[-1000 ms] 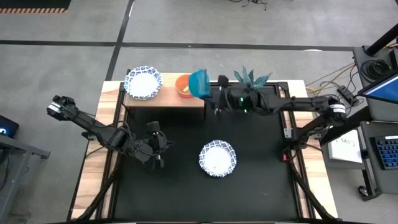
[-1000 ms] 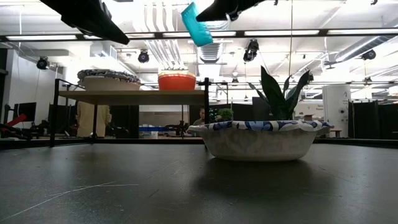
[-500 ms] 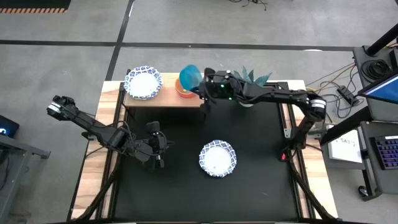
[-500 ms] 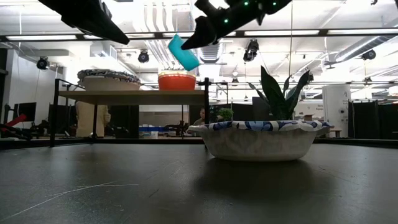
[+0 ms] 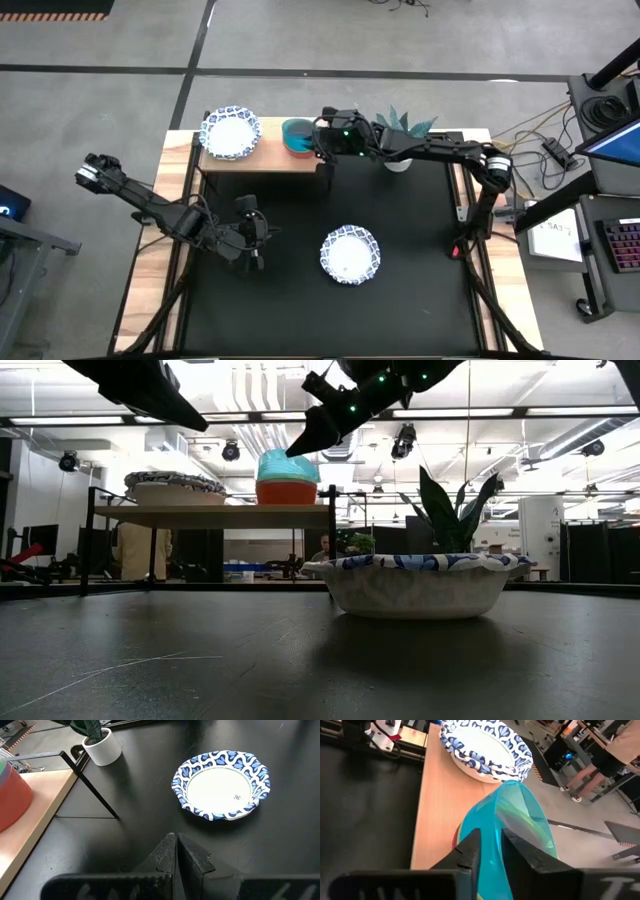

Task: Place and stack bowls onto a shelf
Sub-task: Stack the blue bowl on top of the yellow bowl on the shelf

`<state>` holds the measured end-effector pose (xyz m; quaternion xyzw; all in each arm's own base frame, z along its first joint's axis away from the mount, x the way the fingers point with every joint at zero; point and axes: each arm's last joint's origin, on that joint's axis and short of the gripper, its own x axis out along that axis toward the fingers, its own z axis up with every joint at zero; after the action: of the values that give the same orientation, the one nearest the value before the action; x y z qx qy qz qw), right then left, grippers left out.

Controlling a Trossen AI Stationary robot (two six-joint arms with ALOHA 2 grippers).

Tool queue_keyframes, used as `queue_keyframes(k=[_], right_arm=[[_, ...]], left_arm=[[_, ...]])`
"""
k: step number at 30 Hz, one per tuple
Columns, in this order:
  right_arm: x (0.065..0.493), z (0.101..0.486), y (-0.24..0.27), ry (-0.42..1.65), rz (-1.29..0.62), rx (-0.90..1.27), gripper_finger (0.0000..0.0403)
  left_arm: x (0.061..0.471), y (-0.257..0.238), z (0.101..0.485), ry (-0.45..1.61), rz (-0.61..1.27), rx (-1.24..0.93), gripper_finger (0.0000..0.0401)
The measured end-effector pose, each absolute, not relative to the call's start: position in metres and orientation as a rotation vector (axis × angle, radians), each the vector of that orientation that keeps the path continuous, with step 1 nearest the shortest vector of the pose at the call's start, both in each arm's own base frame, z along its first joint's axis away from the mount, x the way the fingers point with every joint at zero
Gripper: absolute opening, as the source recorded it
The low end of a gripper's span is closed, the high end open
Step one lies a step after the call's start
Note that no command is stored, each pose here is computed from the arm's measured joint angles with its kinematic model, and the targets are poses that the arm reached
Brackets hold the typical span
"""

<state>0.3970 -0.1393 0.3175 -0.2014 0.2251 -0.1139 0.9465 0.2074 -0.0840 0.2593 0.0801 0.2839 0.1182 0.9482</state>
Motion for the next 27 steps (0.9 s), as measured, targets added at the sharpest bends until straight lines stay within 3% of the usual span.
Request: queue_keyframes(k=[6,11,17,22,27], right_arm=[[0.395,0.32,-0.14,0.451,-0.237,-0.406,0.0101],[0.391,0.331,-0.135,0.413,-0.239,-0.394,0.0106],[0.395,0.343,-0.136,0.269,-0.282,-0.298,0.0065],[0.409,0.325,-0.145,0.249,-0.303,-0.233,0.0016],[0.418,0.304,-0.148,0.295,-0.305,-0.197,0.0009]], left_arm=[[0.207,-0.084,0.259,0.578,0.24,0.163,0.0],[0.207,-0.084,0.259,0.578,0.24,0.163,0.0],[0.207,-0.084,0.259,0.577,0.24,0.163,0.0],[0.207,-0.084,0.259,0.578,0.24,0.163,0.0],[0.207,-0.084,0.259,0.579,0.24,0.164,0.0]])
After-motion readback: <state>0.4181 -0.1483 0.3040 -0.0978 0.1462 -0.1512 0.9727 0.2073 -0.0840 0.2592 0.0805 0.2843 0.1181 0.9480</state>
